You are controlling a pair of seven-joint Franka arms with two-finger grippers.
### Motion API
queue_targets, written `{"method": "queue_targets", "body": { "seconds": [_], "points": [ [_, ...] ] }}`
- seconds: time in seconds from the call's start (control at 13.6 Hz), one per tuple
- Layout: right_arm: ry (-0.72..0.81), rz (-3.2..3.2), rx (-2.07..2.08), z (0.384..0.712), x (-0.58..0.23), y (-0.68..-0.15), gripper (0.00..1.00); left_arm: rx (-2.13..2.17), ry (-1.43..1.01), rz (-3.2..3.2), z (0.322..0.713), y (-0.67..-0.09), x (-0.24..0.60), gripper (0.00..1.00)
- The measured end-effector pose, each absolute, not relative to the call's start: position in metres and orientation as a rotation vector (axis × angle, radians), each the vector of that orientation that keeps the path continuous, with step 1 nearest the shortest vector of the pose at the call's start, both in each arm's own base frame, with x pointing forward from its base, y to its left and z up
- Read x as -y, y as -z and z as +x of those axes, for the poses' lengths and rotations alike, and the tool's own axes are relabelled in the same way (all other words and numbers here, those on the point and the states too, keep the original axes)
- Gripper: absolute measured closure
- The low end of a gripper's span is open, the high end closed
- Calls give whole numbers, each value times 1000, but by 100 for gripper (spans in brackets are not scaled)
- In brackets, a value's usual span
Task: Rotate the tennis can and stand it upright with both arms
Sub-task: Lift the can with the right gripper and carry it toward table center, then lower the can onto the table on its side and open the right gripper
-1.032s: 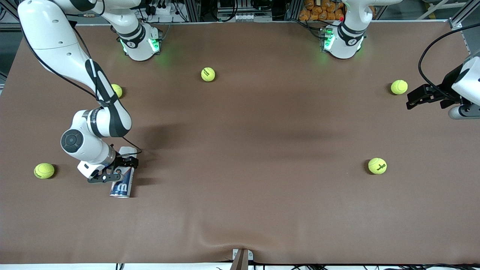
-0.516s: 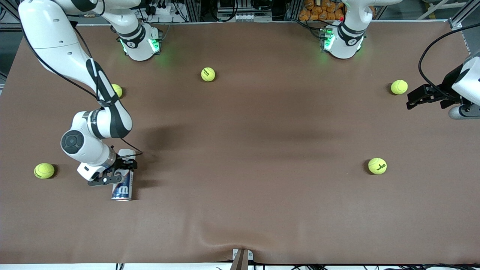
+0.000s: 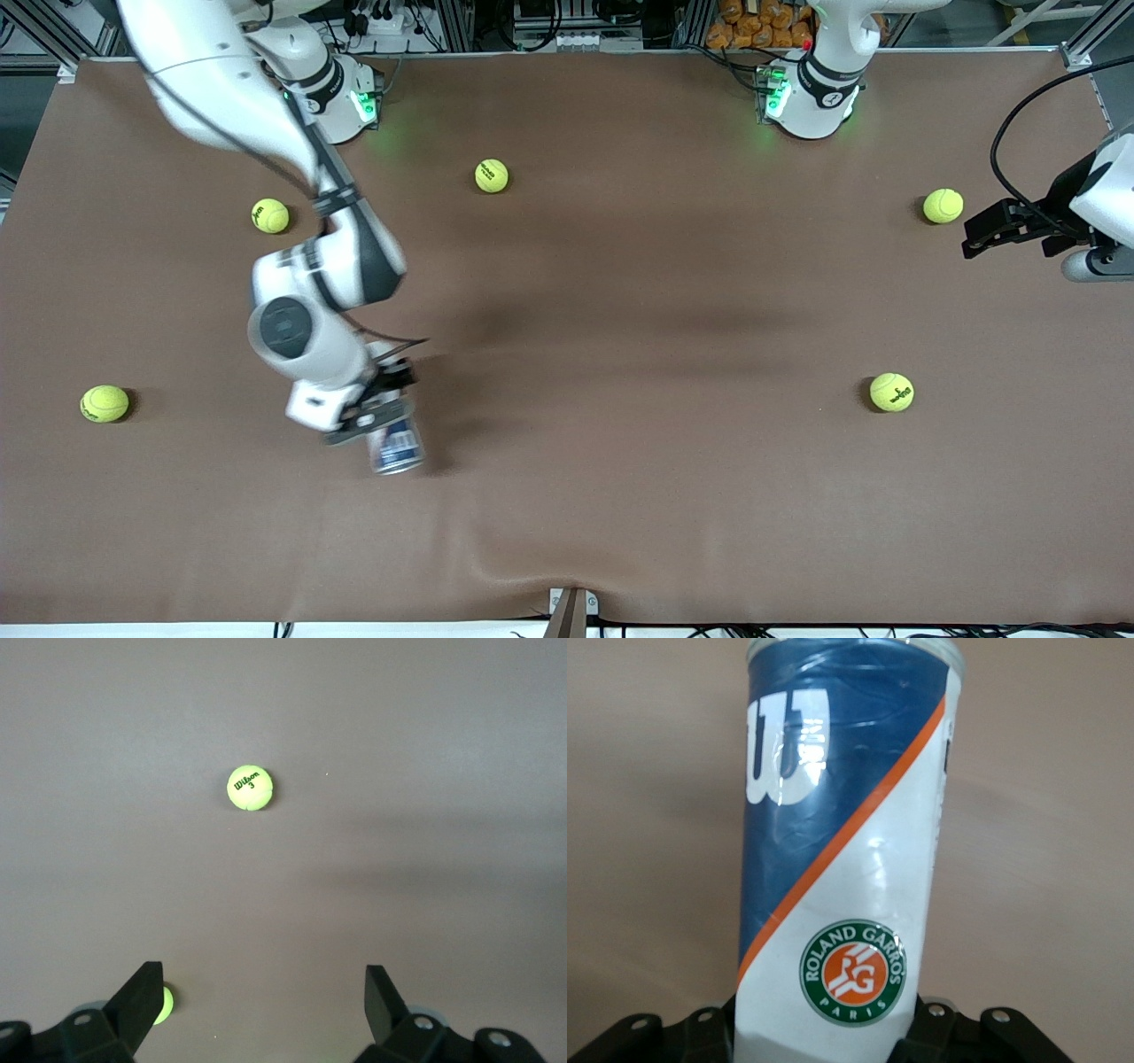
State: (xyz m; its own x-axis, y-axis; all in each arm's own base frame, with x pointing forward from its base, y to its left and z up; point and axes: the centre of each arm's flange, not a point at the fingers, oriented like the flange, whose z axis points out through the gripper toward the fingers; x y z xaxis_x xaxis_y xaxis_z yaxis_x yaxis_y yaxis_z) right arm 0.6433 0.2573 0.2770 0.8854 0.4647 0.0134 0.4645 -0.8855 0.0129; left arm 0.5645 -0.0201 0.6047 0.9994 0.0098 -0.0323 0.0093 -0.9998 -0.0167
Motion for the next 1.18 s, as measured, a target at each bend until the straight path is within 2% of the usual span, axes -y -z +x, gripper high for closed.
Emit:
{"method": "queue_targets", "body": {
  "seconds": [0.37,0.74,0.88,1.18],
  "points": [
    [-73,2760,-1257,551,-423,-269,42,15,-51,-3125,565,-605,17,0],
    [-243,2427,-1725,495,-503,-222,38,14,-51,-3130,565,-605,18,0],
    [-281,2309,-1863,484,-517,-204,38,15,-51,-3135,565,-605,18,0],
    [-323,2133,-2029,491,-526,-218,38,16,-51,-3136,565,-605,18,0]
  ]
}}
